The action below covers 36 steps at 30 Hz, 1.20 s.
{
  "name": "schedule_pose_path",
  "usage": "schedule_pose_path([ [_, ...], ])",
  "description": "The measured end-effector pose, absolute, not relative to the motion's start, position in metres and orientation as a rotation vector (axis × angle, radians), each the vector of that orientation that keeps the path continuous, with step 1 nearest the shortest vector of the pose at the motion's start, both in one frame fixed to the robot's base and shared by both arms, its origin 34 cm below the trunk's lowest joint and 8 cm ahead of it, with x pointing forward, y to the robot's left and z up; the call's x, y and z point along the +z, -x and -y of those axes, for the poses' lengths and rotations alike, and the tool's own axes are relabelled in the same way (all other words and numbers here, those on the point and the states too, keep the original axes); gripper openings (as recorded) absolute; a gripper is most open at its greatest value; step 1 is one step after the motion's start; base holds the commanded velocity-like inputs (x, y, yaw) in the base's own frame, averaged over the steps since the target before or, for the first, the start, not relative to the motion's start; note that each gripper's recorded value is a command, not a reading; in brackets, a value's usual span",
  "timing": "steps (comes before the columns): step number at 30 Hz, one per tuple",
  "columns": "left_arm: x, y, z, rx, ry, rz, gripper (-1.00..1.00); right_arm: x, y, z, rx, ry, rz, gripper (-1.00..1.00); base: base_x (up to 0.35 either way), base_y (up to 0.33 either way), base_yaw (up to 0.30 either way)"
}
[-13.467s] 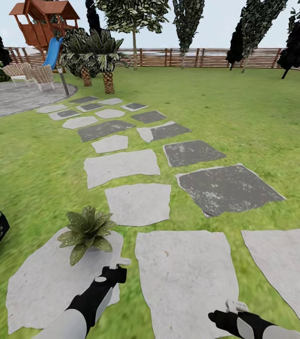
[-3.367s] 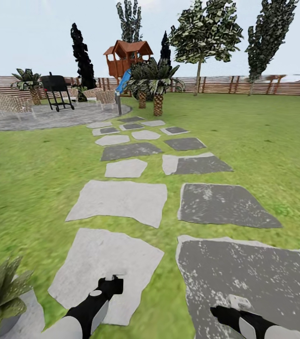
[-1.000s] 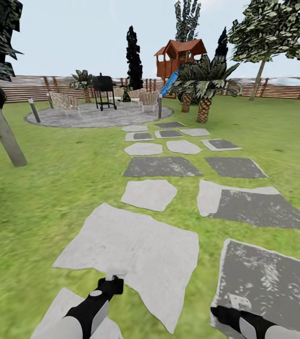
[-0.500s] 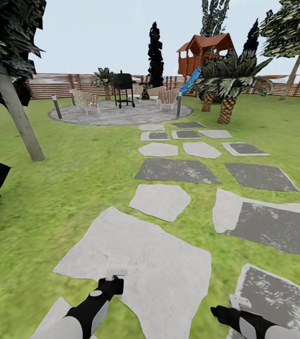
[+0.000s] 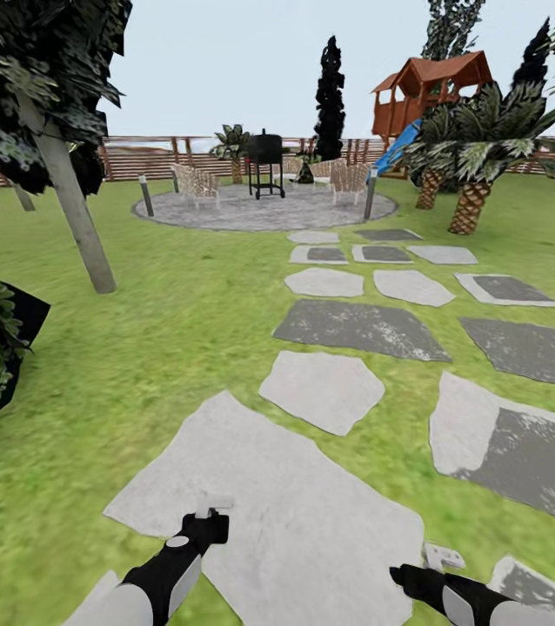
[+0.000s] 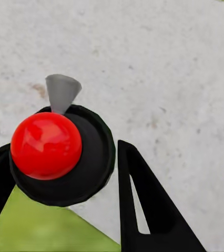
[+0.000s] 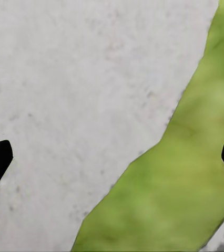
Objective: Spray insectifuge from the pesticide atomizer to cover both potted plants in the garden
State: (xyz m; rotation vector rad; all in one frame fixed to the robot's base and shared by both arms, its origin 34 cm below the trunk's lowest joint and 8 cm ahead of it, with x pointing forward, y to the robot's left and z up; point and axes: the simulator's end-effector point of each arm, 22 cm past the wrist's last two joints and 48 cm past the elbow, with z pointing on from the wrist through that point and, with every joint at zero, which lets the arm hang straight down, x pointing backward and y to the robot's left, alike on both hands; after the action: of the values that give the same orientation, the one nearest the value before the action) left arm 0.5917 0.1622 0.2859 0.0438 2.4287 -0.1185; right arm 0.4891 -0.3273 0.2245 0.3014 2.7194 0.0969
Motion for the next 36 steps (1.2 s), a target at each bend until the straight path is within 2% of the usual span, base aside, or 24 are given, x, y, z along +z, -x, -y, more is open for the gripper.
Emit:
schedule_pose_path([
  [10, 0.285, -0.591, -0.162, -0.119, -0.044, -2.43, -1.0, 0.225, -0.489, 0.327, 0.097, -0.301, -2.719, 1.0, 0.324, -0.105, 0.218],
  [36, 0.285, -0.591, -0.162, -0.119, -0.044, -2.432, -1.0, 0.222, -0.487, 0.314, 0.12, -0.293, -2.73, 1.0, 0.324, -0.105, 0.005],
])
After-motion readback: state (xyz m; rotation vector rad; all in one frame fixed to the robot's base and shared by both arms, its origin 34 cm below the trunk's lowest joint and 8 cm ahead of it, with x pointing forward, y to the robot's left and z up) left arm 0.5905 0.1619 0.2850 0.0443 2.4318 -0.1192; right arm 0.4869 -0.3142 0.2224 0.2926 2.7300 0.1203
